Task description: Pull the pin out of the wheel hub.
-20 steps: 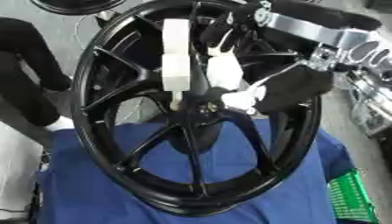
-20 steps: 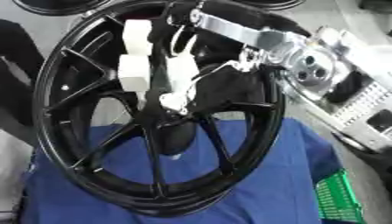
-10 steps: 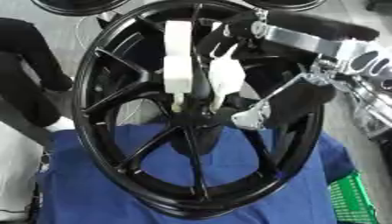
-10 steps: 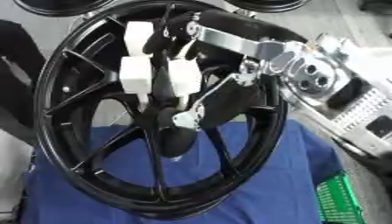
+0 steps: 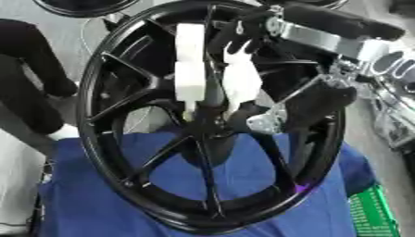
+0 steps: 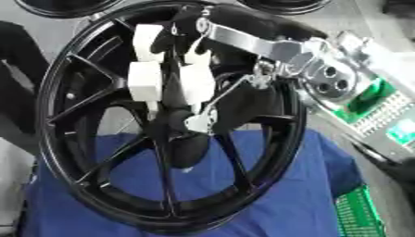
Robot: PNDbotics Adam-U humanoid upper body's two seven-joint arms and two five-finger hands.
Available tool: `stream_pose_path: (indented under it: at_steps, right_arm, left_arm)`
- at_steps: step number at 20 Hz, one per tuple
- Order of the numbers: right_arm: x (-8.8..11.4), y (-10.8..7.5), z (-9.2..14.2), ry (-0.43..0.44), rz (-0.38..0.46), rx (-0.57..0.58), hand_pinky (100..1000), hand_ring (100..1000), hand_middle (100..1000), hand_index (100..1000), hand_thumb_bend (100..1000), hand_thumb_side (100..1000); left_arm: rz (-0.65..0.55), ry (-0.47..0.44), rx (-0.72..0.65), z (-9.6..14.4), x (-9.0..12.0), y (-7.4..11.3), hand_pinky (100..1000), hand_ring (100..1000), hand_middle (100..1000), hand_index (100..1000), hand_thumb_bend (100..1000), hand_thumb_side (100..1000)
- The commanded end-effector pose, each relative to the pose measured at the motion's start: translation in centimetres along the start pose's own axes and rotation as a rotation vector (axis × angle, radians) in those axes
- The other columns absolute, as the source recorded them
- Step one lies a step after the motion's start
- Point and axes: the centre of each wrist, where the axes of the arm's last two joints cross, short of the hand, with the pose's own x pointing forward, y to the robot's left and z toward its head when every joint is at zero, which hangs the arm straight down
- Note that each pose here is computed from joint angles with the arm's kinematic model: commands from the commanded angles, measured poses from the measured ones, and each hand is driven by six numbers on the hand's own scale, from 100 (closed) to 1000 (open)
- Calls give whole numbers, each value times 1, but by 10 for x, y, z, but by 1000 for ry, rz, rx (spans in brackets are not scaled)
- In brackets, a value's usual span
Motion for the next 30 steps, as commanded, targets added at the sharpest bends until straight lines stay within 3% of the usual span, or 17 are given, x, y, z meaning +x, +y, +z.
stream_pose_path:
  at_steps: [1, 30]
  right_arm:
    - [2, -11, 6, 18, 51, -41, 808, 800, 775, 809, 464, 167]
    - [-40, 1, -7, 92, 72, 23, 790, 772, 746, 785, 460, 143]
  left_arm:
    - [4, -35, -10, -6, 9, -1, 910, 867, 868, 831, 376, 790]
    - [6, -46, -16, -8, 12, -2, 913, 866, 868, 830, 367, 795]
